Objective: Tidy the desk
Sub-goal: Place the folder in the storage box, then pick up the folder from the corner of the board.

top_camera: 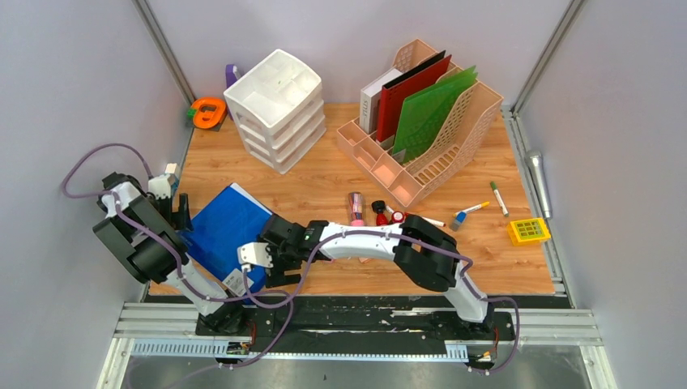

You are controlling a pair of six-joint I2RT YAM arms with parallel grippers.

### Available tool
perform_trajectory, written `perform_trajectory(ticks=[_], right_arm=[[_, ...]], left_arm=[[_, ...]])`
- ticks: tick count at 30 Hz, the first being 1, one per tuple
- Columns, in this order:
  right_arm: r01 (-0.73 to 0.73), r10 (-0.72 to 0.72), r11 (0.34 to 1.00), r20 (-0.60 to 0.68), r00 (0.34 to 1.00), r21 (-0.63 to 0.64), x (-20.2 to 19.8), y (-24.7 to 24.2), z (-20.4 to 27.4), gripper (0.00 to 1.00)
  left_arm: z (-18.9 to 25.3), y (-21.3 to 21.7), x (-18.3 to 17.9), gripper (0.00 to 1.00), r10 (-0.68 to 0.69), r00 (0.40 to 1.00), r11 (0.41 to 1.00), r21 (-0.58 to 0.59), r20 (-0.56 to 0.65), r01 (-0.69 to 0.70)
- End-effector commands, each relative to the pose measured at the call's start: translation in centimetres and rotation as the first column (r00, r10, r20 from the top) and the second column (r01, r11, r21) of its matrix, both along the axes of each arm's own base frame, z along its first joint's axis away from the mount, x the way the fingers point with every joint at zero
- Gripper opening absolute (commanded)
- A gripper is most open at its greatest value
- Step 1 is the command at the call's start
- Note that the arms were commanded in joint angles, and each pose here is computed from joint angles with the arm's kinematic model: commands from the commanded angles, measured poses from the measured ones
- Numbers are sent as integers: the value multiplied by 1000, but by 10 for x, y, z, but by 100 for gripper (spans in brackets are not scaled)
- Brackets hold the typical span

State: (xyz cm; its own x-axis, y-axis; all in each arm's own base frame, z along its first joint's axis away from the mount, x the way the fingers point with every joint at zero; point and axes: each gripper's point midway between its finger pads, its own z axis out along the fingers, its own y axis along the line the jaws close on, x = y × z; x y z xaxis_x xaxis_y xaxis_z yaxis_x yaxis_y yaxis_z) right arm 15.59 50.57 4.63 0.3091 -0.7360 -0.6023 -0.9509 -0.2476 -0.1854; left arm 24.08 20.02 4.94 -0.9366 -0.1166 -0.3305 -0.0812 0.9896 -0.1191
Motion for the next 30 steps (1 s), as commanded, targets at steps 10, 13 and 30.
perform_trajectory(ticks=[10,13,30], right_arm=[[-12,-5,998,303,953,55,12,38,-23,76],[-16,-7,998,380,925,58,17,38,-29,65],[30,-73,996,556,828,86,41,16,-3,0]], left_arm=[[-21,-16,-3,98,-67,998,990,-127,-10,65],[-26,-20,-5,97,-79,997,987,-141,-13,77],[-2,-40,-6,93,-129,991,979,-153,38,133]])
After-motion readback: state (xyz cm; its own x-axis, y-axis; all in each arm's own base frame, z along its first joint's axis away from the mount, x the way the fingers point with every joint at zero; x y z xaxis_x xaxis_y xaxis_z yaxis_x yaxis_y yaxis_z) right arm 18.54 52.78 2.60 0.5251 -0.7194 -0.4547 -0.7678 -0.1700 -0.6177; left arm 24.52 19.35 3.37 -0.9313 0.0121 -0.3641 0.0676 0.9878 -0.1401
